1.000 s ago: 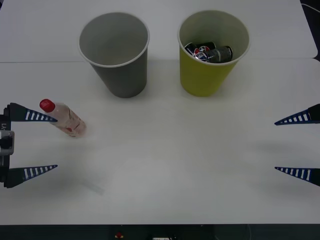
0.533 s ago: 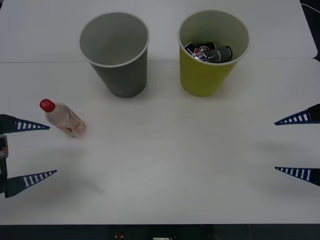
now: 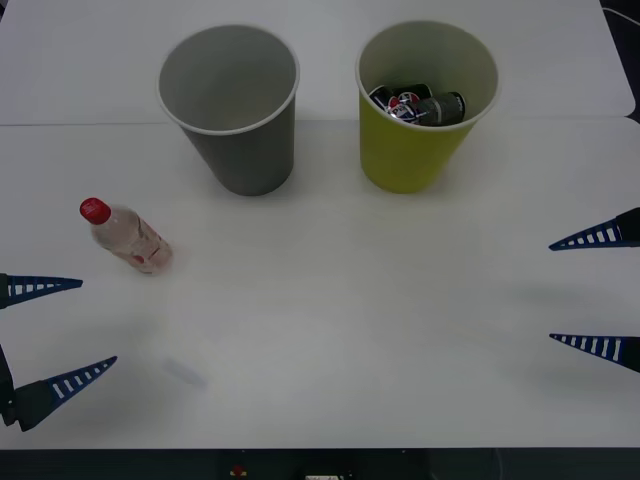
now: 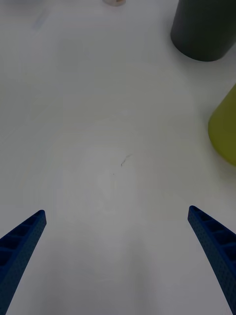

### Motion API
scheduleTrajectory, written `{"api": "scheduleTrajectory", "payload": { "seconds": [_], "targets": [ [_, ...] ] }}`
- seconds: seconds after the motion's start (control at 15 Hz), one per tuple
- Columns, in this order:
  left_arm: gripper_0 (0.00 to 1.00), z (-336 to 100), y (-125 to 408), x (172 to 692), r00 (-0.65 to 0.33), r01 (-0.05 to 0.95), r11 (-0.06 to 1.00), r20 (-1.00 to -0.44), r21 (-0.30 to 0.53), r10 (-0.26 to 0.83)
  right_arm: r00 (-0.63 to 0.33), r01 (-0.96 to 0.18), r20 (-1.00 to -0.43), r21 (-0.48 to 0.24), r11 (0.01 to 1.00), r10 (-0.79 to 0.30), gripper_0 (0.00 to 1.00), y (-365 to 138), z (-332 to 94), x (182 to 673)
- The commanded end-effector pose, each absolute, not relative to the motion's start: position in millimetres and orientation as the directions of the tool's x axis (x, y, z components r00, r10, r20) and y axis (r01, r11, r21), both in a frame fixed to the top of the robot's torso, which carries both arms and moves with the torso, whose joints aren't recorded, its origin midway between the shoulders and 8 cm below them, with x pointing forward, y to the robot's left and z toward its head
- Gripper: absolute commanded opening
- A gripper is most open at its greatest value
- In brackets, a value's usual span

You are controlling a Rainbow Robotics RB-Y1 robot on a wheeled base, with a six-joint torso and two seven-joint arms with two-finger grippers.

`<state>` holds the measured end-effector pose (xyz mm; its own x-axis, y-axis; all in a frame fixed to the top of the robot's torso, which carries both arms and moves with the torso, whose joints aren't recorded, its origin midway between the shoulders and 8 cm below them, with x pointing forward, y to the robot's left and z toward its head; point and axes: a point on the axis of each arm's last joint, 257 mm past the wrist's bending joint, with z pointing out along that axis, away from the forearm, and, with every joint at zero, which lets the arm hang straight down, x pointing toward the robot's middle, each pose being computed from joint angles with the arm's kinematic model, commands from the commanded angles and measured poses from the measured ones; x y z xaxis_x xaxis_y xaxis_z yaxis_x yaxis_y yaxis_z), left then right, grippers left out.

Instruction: Put the can into the green bin and the plastic bottle into the gray bin

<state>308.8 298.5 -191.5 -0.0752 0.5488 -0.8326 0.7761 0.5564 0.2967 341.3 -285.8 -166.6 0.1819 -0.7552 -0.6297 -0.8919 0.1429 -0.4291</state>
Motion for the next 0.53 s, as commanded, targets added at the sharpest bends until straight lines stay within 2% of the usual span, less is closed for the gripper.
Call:
{"api": "scheduleTrajectory", "payload": {
  "seconds": [0.07,0.33,0.53],
  "targets": [
    [1.0,-187.2,305.0,311.2,-0.148,0.686,0.689,-0.882,0.234,0.447,0.182,-0.892,-0.63,-0.429,0.143,-0.755,1.0,-285.8,-166.6,341.3],
    [1.0,-192.7,318.2,311.9,-0.264,0.549,0.834,-0.934,0.059,0.24,0.182,-0.892,-0.63,-0.429,0.143,-0.755,1.0,-285.8,-166.6,341.3],
    [1.0,-197.5,319.2,313.5,-0.311,0.471,0.88,-0.946,-0.067,0.094,0.182,-0.892,-0.63,-0.429,0.143,-0.755,1.0,-285.8,-166.6,341.3]
  ]
}}
